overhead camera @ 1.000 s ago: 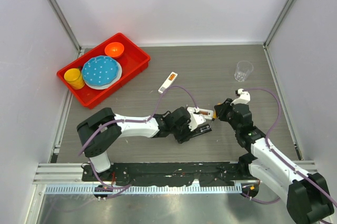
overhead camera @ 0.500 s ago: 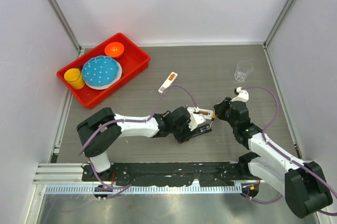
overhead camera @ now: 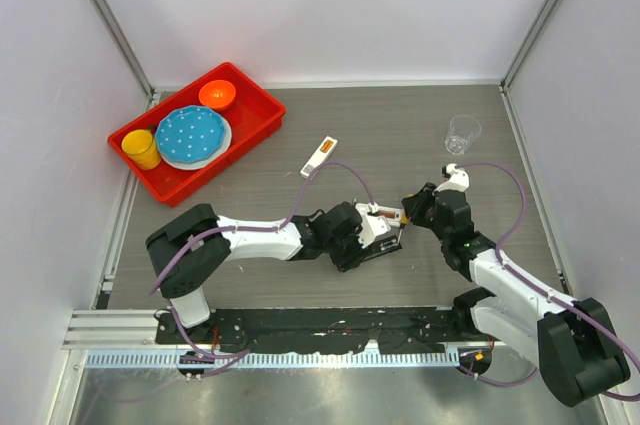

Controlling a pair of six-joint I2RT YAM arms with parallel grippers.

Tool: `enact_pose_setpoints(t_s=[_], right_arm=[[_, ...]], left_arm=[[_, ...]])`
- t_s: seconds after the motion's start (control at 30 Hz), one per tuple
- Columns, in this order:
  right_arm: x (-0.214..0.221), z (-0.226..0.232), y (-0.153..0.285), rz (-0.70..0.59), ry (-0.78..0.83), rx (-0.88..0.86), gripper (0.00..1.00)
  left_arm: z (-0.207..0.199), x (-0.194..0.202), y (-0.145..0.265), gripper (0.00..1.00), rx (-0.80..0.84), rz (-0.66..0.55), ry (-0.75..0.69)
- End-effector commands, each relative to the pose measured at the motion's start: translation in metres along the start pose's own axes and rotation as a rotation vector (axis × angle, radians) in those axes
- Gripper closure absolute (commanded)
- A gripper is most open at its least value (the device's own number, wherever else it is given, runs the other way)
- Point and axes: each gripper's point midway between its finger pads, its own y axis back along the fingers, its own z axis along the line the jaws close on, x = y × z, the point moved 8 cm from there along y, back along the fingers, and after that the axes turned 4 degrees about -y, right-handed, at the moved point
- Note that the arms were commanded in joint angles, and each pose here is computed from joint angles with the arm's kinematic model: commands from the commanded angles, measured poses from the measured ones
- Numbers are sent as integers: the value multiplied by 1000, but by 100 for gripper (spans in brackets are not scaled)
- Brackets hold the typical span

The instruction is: Unload the batteries from the remote control

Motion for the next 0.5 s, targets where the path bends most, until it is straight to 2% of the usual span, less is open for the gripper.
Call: enact_pose_setpoints(t_s=[0.0,0.3,0.47], right_arm=[[-1,29,6,38,-102,-199,99],[-6,47,14,34,-164,-351,99],[-10,52,18,30,-185,-385,99]], left_arm=[[-5,21,-8,92,40,104,43],[-5,20,-10,100,45,112,45],[-5,21,-10,100,39,115,48]])
